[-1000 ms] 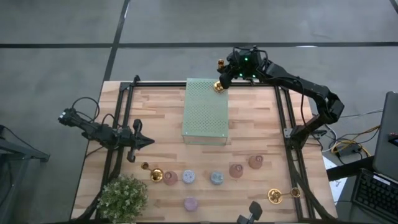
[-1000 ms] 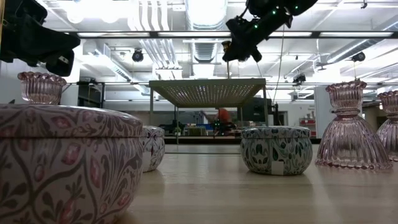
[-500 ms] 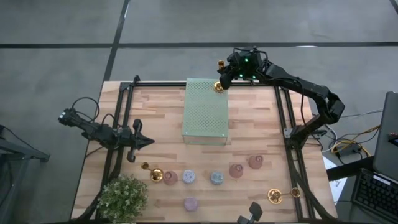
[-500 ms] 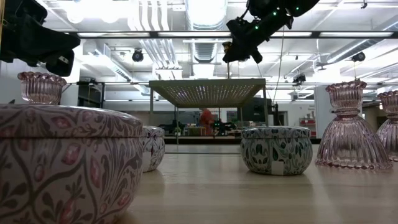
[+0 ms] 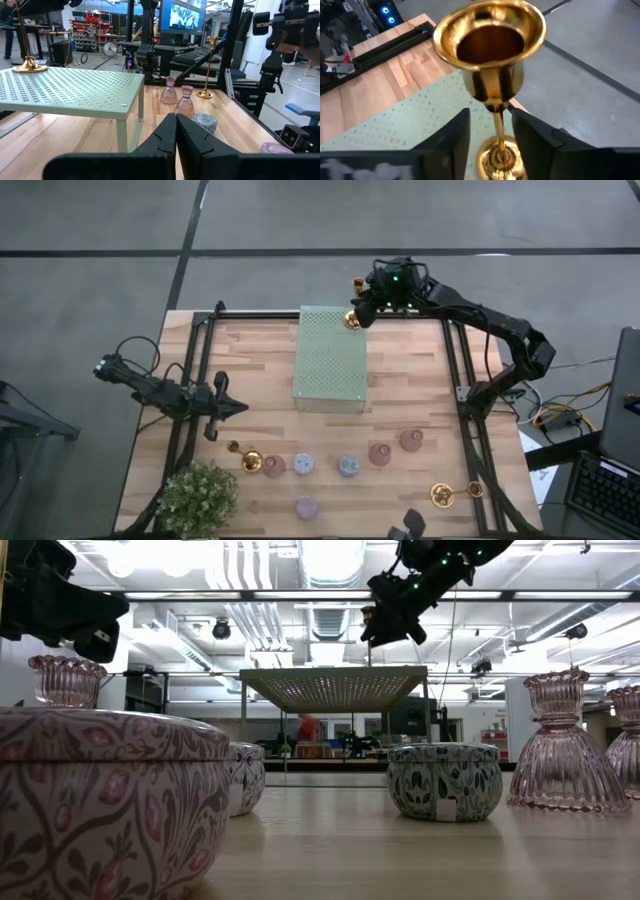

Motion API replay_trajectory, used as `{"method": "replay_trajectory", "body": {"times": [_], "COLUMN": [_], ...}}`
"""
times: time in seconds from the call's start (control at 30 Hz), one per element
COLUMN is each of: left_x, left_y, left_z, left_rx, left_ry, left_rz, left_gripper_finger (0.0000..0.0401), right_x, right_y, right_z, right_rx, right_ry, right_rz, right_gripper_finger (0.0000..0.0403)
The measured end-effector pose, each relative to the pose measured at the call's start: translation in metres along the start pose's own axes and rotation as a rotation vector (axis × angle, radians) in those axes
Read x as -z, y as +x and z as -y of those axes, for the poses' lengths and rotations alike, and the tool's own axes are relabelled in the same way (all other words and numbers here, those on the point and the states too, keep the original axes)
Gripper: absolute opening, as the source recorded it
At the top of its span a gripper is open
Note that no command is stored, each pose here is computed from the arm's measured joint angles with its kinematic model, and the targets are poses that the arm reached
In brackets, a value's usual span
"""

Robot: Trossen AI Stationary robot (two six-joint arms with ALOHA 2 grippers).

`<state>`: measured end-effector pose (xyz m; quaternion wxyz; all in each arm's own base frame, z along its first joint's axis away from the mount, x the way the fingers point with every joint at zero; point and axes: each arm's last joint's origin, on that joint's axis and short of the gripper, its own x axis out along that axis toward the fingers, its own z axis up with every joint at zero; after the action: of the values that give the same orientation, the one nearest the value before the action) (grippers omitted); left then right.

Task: Pick & Place candle stick holders
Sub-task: Put the right gold candle holder on the shelf aligned with other gold candle holder

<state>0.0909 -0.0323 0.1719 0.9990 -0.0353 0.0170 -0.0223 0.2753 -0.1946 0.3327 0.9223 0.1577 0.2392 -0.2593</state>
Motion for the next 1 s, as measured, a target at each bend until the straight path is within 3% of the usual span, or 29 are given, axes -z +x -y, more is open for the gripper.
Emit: {"method": "replay_trajectory", "body": {"times": [0.33, 0.5, 0.67, 1.0], "left_x": [0.0, 0.0, 0.0, 0.0], "left_y": [0.0, 0.0, 0.0, 0.0], "left_z": [0.0, 0.0, 0.0, 0.0], "left_rx": [0.0, -0.001, 0.0, 0.0], "left_ry": [0.0, 0.0, 0.0, 0.0], "left_rz": [0.0, 0.0, 0.0, 0.0], "left_gripper_finger": [0.0012, 0.0012, 0.0012, 0.0012], "right_x": [-0.006, -0.002, 0.009, 0.041], "right_y": [-0.059, -0.1, -0.138, -0.204], "right_z": [-0.014, -0.031, -0.052, -0.081], "right_rx": [-0.032, -0.147, -0.307, -0.506], "right_ry": [-0.064, -0.08, -0.134, -0.189], "right_rz": [0.028, 0.044, 0.025, -0.063], "right_gripper_finger": [0.024, 0.0266, 0.0281, 0.0279]}}
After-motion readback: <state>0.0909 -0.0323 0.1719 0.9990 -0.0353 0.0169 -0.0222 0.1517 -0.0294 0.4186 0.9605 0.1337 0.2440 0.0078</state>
